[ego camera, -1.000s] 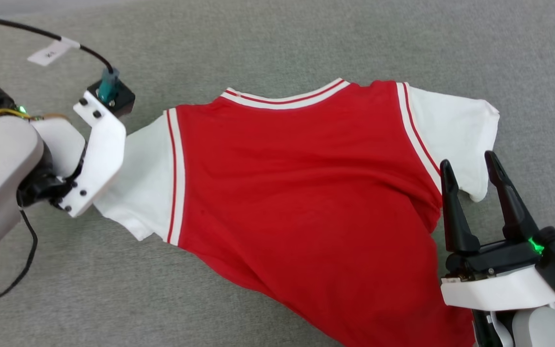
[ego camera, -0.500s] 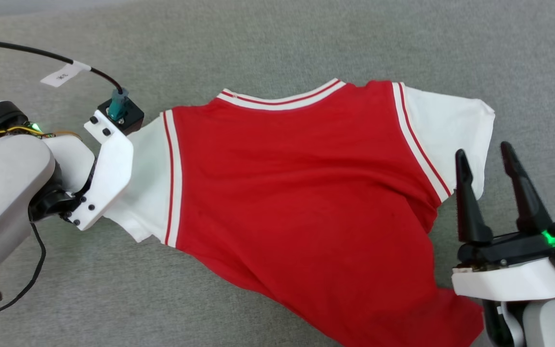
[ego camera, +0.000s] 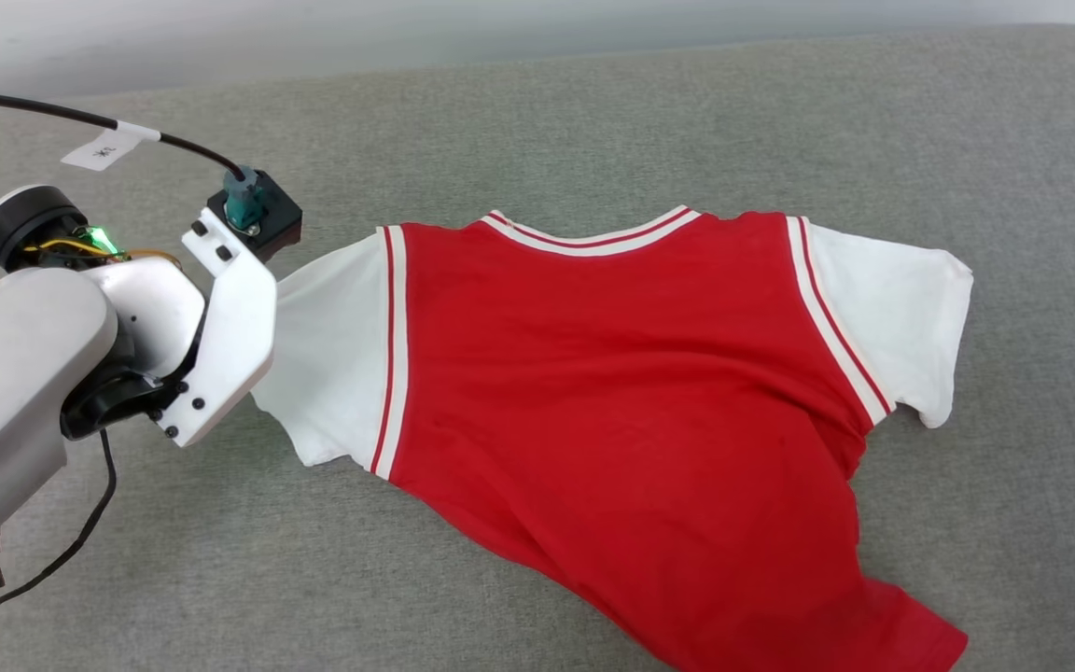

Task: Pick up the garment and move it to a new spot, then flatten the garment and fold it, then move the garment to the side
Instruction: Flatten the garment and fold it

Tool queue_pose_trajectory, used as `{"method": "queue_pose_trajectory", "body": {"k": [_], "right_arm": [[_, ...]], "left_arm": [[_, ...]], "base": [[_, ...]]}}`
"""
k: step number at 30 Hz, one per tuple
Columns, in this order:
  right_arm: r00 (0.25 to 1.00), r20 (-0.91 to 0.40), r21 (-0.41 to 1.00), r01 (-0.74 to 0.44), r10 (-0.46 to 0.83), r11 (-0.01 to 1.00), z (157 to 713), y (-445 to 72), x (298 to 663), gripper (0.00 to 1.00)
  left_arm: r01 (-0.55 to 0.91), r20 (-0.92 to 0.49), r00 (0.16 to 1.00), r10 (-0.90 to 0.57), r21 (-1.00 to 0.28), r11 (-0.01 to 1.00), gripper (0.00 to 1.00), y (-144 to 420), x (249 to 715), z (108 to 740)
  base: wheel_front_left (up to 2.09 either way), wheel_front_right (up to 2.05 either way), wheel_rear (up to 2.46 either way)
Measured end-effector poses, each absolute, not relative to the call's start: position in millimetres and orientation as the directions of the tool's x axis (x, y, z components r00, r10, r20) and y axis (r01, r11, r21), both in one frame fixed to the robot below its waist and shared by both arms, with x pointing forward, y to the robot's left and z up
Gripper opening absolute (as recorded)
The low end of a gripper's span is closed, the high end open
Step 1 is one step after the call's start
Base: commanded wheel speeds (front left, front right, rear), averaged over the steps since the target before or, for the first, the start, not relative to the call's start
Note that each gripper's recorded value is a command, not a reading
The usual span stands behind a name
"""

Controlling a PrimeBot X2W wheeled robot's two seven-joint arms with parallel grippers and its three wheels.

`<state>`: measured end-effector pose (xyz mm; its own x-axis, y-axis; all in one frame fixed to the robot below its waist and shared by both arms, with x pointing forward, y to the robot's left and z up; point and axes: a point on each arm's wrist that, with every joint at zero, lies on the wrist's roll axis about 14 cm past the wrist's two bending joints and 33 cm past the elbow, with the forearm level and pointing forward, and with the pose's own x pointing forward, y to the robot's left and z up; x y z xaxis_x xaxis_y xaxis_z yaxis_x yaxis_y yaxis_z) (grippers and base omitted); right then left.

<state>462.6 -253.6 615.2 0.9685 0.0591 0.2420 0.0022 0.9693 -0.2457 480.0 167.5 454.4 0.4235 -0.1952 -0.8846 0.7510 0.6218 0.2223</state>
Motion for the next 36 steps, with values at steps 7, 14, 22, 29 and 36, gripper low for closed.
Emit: {"method": "queue_pose_trajectory", "body": {"k": [7,14,22,29,36], "right_arm": [[0.944,-0.322,-0.305,-0.180,0.077,0.935,558.7,-267.4,494.0,1.00],[0.634,-0.773,-0.259,-0.337,0.015,0.905,498.9,-282.7,481.6,1.00],[0.353,-0.935,-0.164,-0.337,-0.037,0.927,450.0,-293.6,483.8,1.00],[0.254,-0.966,-0.038,-0.291,0.039,0.956,395.3,-273.8,496.0,1.00],[0.199,-0.978,0.006,-0.291,0.067,0.957,359.6,-263.3,494.5,1.00]], "left_arm": [[0.757,-0.878,0.425,-0.219,0.212,0.617,0.00,163.5,479.7,448.9],[0.767,-0.868,0.433,-0.244,0.212,0.606,0.00,157.0,490.4,441.7],[0.775,-0.867,0.429,-0.253,0.209,0.597,0.00,157.1,501.6,425.6],[0.786,-0.875,0.406,-0.261,0.189,0.589,0.00,156.9,506.5,406.6],[0.792,-0.885,0.387,-0.257,0.176,0.585,0.00,161.2,509.3,390.9]], "base": [[0.00,0.00,0.00],[0.00,0.00,0.00],[0.00,0.00,0.00],[0.00,0.00,0.00],[0.00,0.00,0.00]]}}
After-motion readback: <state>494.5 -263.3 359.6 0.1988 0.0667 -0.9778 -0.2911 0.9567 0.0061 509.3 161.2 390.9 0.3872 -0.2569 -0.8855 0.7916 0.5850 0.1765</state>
